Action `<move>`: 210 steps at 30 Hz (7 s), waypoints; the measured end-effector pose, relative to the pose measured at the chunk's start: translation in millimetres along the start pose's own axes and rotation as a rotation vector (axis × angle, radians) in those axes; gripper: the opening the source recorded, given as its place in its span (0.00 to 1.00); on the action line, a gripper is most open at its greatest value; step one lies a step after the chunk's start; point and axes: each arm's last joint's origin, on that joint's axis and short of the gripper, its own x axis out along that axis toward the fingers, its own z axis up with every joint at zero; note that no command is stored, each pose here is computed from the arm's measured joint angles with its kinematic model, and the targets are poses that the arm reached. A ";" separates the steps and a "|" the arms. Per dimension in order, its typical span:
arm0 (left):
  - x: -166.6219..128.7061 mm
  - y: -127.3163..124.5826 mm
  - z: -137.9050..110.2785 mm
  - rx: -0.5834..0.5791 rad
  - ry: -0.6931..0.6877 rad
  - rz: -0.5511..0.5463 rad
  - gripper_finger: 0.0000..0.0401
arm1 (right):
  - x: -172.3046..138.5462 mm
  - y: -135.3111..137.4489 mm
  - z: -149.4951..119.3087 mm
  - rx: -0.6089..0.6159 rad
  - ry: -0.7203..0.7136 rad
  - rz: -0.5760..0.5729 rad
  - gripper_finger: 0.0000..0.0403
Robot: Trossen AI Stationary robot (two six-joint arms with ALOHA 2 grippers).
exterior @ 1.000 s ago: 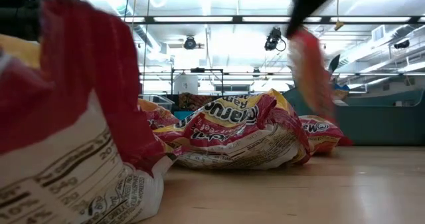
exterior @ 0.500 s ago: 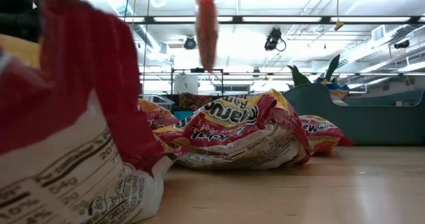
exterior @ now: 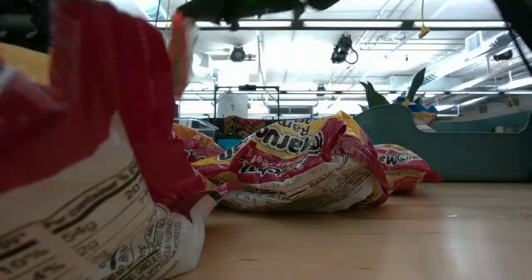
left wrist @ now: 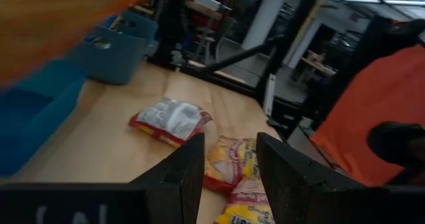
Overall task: Sort Maruchan noodles
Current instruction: Put the orange noodle pack into the transparent bin, then put the red noodle pack into the blue bin
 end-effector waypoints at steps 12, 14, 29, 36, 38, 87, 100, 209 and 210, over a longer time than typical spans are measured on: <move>-0.3 -3.3 -1.3 0.038 -0.012 0.023 0.35 | 58.3 -48.3 -54.4 0.153 0.113 -0.036 0.05; -0.3 -2.8 -2.1 0.031 -0.006 0.032 0.35 | 56.6 -51.9 -66.1 0.176 0.217 -0.027 0.09; -0.8 2.2 -2.9 0.088 -0.032 0.178 0.35 | -36.7 -42.5 21.4 0.186 0.635 -0.007 0.23; -1.1 3.7 -2.8 0.089 -0.045 0.224 0.35 | -56.9 6.7 28.9 0.210 0.797 0.070 0.23; -1.1 3.7 -2.7 0.086 -0.046 0.223 0.35 | -59.3 24.1 19.4 0.200 0.859 0.072 0.23; -6.6 -4.3 27.9 0.662 -0.307 0.380 0.35 | -90.1 184.3 -117.8 0.036 0.921 0.371 0.31; -6.2 -3.9 26.8 0.612 -0.304 0.370 0.35 | -88.0 171.6 -121.5 0.081 0.932 0.427 0.13; -4.1 -0.7 19.0 0.514 -0.234 0.361 0.35 | -47.4 -11.7 -29.4 0.034 0.798 -0.361 0.01; -4.1 -0.7 19.0 0.514 -0.234 0.361 0.35 | -50.1 -12.8 -36.9 0.059 0.833 -0.369 0.01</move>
